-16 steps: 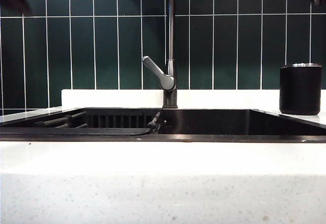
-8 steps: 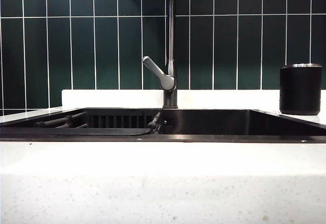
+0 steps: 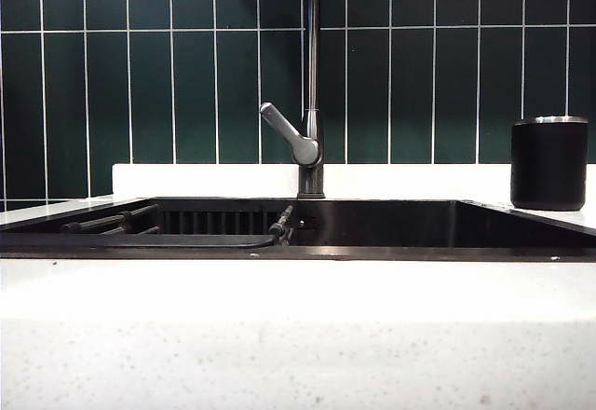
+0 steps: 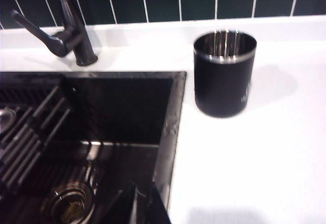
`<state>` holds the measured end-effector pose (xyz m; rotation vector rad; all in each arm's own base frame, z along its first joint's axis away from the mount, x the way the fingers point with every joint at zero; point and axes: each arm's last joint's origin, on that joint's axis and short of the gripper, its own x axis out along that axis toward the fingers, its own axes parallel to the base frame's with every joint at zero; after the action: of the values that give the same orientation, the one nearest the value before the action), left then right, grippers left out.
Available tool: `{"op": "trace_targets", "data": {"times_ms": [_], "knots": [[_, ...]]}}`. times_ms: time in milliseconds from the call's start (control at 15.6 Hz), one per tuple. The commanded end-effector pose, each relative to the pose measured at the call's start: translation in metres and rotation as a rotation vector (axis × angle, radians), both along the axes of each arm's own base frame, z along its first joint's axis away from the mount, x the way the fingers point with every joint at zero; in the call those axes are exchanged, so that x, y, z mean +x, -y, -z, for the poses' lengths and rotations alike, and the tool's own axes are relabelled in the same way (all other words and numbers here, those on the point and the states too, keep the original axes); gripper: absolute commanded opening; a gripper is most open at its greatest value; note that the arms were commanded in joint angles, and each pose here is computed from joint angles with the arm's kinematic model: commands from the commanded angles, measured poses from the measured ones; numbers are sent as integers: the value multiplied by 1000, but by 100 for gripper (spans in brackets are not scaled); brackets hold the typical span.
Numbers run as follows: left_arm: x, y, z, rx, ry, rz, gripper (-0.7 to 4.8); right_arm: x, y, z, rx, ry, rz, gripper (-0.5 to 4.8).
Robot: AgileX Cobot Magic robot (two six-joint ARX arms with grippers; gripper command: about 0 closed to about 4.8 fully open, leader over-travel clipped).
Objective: Pick up the mug next to the sink, go to the faucet to get some water, pour the water into the sink, and finally put the mug back to its place.
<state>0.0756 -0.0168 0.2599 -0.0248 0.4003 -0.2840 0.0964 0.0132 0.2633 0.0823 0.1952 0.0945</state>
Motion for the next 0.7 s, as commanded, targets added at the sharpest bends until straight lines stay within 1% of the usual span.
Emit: {"op": "trace_targets", "data": {"times_ms": [64,128,256,320,449,513,577,705], "knots": [[6,1,-3,-19,93,-6,-6,-1,1,13,-2,-22,8,40],[8,1,0,-18,100,-4,-5,-1,0,19,-8,-57,10,40],[12,2,13,-19,78,-4,-5,-2,1,31,-21,-146,10,40],[13,2,16,-33,63,-10,-6,-2,1,31,-19,-146,10,40],[15,2,20,-97,48,-42,-6,-2,1,30,5,-138,13,40],[17,2,23,-113,58,-58,-6,-1,1,29,3,-125,13,39],[20,2,28,-131,69,-81,-6,1,0,30,-17,-90,5,-2],[24,3,32,-132,132,-80,-6,5,-1,34,-29,-32,1,-8]]}}
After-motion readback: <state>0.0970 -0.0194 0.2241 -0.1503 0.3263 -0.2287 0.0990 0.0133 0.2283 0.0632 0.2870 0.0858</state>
